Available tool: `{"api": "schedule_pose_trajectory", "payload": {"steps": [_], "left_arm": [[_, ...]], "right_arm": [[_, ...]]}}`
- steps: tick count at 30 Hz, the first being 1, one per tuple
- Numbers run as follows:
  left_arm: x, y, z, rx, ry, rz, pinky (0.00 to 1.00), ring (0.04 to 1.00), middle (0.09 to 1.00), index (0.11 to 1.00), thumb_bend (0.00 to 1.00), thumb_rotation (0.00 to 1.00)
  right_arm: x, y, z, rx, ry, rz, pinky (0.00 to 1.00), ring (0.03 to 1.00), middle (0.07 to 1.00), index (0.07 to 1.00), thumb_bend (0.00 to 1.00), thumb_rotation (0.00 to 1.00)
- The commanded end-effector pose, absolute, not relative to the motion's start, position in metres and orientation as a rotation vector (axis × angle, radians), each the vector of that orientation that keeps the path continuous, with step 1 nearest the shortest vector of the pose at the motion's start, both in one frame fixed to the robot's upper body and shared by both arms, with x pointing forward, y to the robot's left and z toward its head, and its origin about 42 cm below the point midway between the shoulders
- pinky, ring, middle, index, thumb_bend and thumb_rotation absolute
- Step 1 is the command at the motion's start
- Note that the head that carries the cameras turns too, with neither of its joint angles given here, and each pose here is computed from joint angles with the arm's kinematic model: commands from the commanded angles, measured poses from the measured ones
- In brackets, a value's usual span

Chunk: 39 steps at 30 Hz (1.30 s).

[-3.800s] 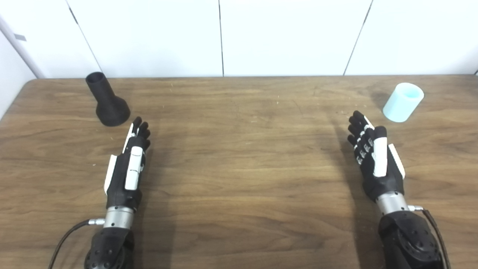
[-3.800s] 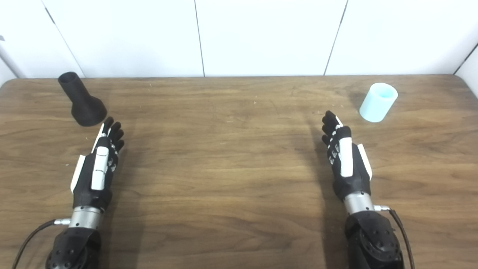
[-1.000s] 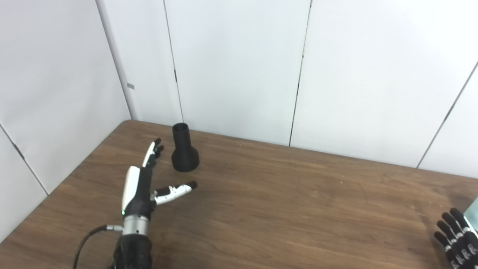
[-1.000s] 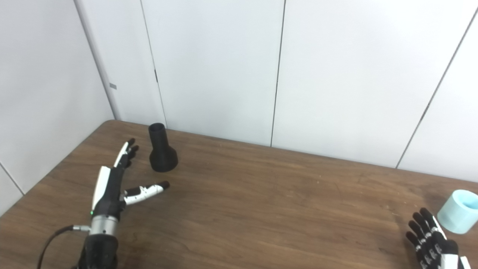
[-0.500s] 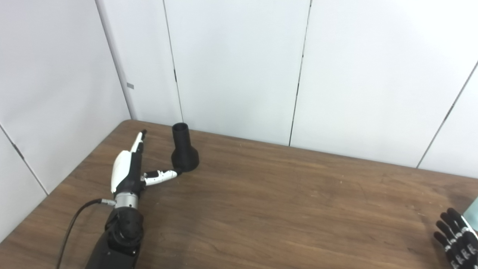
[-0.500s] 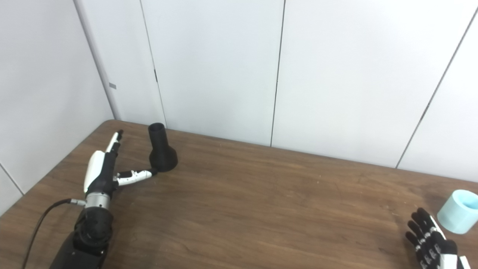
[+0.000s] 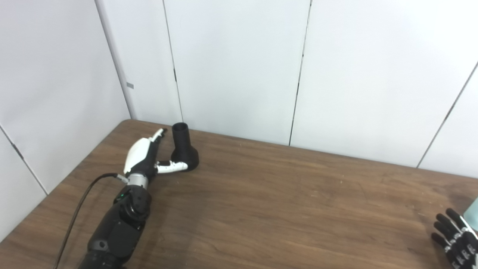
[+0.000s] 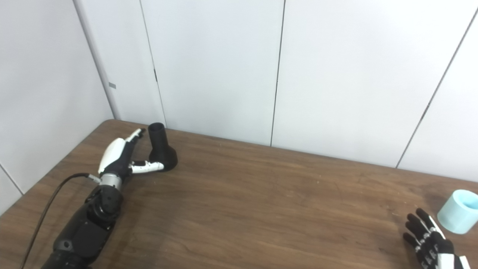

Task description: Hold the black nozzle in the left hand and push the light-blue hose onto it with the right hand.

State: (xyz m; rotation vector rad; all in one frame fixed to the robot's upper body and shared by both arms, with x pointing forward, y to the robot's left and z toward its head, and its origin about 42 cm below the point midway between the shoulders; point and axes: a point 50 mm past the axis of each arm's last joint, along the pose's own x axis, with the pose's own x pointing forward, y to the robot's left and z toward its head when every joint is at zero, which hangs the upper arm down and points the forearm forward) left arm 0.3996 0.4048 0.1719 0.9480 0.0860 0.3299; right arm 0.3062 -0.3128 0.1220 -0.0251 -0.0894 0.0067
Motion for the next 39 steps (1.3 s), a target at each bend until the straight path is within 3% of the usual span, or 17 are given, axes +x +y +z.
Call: {"api": "schedule_pose_trajectory", "payload": {"steps": [1,10,29,34,39], "left_arm": [[0.414,0.413,0.209,0.988,0.003,0.363,1.0,0.975,0.913,0.87,1.0,0.44],[0.424,0.404,0.207,0.923,0.025,0.253,1.0,0.994,0.915,0.853,1.0,0.41],[0.445,0.396,0.209,1.036,0.085,0.24,1.0,0.983,0.89,0.823,1.0,0.31],[0.446,0.388,0.211,1.084,0.098,0.225,1.0,0.981,0.879,0.82,0.99,0.22],[0.445,0.386,0.216,1.232,0.096,0.211,1.0,0.962,0.775,0.668,0.94,0.08]], "right_arm": [[0.297,-0.309,0.102,-0.01,-0.054,-0.004,0.87,0.91,0.892,0.922,0.62,1.0],[0.298,-0.31,0.104,-0.025,-0.061,-0.017,0.88,0.902,0.826,0.897,0.62,1.0],[0.301,-0.305,0.106,-0.029,-0.085,-0.005,0.89,0.882,0.798,0.908,0.59,1.0],[0.301,-0.303,0.106,-0.023,-0.087,-0.013,0.88,0.874,0.806,0.908,0.58,1.0],[0.301,-0.301,0.107,-0.025,-0.088,-0.013,0.87,0.876,0.808,0.907,0.56,1.0]]}}
